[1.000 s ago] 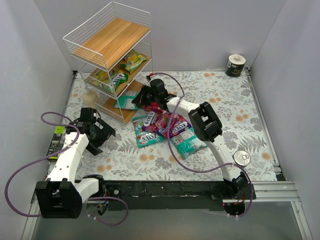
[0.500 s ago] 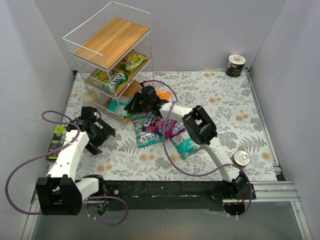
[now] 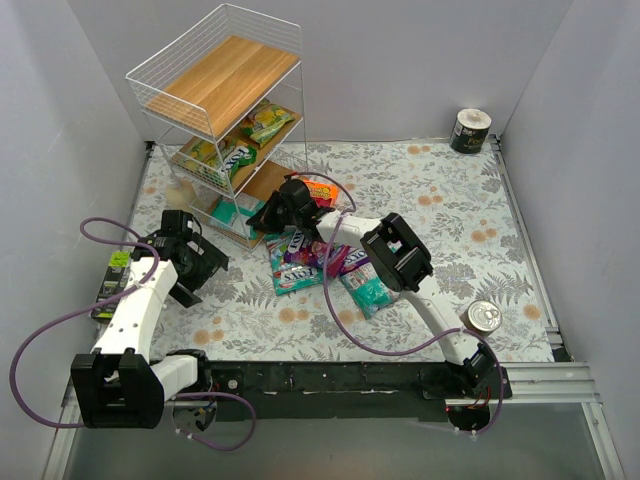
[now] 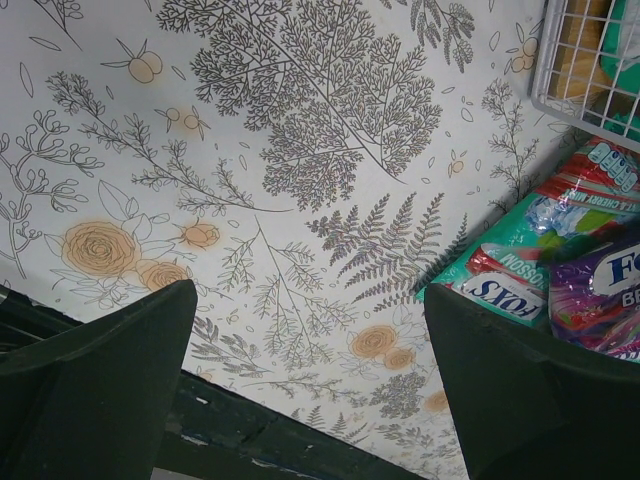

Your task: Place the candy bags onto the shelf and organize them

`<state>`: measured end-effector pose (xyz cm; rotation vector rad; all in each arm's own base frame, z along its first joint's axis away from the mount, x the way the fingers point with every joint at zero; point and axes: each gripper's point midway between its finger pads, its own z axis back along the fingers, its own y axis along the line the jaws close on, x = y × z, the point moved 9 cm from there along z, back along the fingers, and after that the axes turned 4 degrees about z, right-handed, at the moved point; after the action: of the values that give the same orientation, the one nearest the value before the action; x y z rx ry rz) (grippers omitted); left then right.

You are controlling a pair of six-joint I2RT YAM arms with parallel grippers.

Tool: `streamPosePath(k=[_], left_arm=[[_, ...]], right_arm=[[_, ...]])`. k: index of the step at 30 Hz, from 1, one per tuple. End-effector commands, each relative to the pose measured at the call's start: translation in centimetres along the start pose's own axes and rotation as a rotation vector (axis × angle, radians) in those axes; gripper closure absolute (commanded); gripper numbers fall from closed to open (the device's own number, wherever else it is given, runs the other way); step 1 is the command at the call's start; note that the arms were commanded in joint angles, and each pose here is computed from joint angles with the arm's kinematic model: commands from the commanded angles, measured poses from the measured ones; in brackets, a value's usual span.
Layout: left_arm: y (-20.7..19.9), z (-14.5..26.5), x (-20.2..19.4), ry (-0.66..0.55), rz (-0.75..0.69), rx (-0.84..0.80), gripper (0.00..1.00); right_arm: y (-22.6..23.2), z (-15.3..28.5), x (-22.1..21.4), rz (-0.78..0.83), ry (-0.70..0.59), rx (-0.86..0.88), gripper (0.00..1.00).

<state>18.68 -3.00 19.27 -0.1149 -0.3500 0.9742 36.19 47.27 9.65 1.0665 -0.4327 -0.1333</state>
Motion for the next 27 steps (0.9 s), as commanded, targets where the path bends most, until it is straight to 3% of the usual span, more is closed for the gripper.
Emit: streamPosePath(k=[1, 16, 27], left_arm=[[-0.4, 0.6, 0.4, -0.028, 0.008, -0.023, 0.02], [-0.3, 0.5, 0.2, -0.026, 0.012, -0.031, 0.02], [-0.2, 0.5, 0.2, -0.029, 0.003, -0.027, 0.02]], right_arm=[[2.0, 0.8, -0.8, -0.037, 0.045, -0.001, 0.94], [2.8, 2.9, -2.3, -0.102, 0.093, -0.061, 0.94], [2.5, 0.9, -2.3, -0.033, 0.178, -0.016, 0.80]])
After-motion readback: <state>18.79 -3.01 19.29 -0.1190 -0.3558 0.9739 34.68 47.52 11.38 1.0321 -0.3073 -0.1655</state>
